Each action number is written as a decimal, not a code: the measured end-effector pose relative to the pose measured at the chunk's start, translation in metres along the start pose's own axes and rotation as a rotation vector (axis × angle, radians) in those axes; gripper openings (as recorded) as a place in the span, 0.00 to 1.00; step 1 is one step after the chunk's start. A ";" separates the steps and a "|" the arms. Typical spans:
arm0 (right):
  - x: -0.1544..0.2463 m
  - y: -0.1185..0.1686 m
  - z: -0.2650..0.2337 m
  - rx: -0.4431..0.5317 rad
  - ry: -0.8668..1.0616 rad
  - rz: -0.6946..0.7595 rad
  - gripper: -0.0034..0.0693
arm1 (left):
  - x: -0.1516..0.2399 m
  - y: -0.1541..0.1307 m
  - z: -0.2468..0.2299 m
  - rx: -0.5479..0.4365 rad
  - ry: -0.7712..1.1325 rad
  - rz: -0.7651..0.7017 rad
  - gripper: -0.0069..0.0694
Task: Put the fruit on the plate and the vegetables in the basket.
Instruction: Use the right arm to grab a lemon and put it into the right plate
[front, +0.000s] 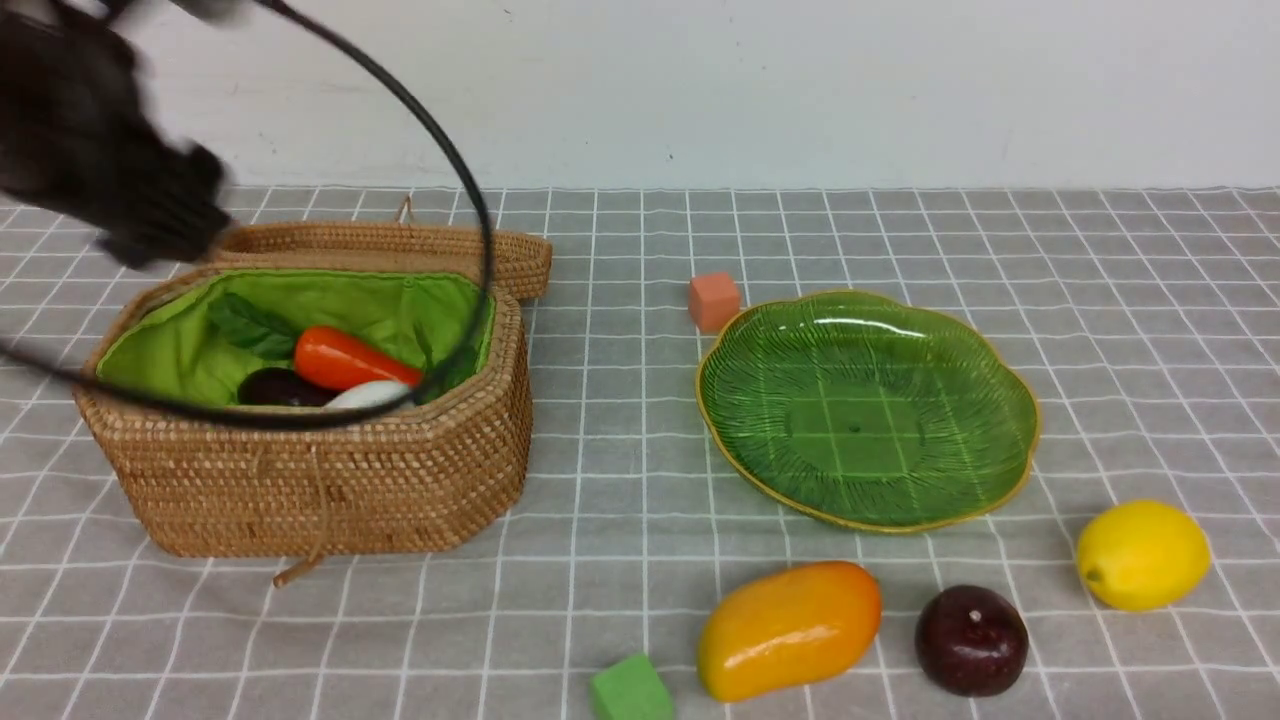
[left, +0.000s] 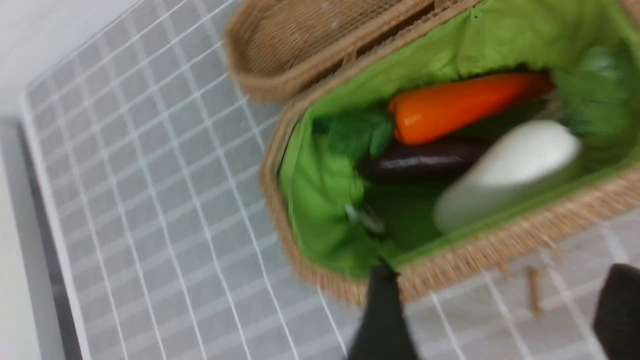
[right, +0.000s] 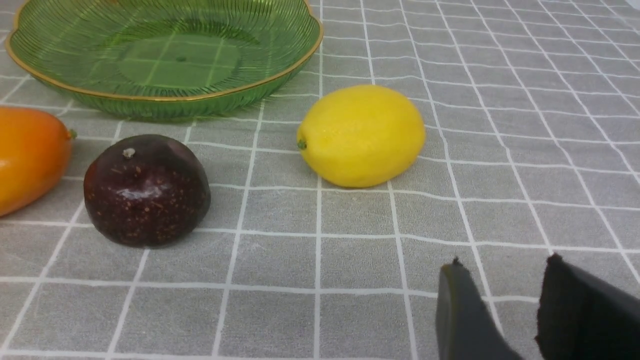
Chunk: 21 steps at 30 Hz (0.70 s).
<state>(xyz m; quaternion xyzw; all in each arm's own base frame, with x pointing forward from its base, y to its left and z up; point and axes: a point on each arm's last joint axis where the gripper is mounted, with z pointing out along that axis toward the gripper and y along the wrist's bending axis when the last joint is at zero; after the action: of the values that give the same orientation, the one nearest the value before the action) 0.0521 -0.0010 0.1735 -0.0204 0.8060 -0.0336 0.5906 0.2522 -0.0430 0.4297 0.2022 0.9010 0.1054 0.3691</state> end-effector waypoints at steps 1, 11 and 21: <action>0.000 0.000 0.000 0.000 0.000 0.000 0.38 | 0.007 0.001 -0.013 0.000 0.002 -0.026 0.67; 0.000 0.000 0.000 0.000 0.000 0.000 0.38 | 0.083 -0.014 -0.111 0.146 -0.128 -0.375 0.07; 0.000 0.000 0.000 0.000 0.000 0.000 0.38 | 0.146 -0.056 -0.070 0.289 -0.287 -0.480 0.07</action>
<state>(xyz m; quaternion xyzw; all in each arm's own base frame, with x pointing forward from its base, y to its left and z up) 0.0521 -0.0010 0.1735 -0.0204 0.8060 -0.0336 0.5906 0.0922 -0.0314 0.3690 0.0472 0.8673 -0.1437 0.4743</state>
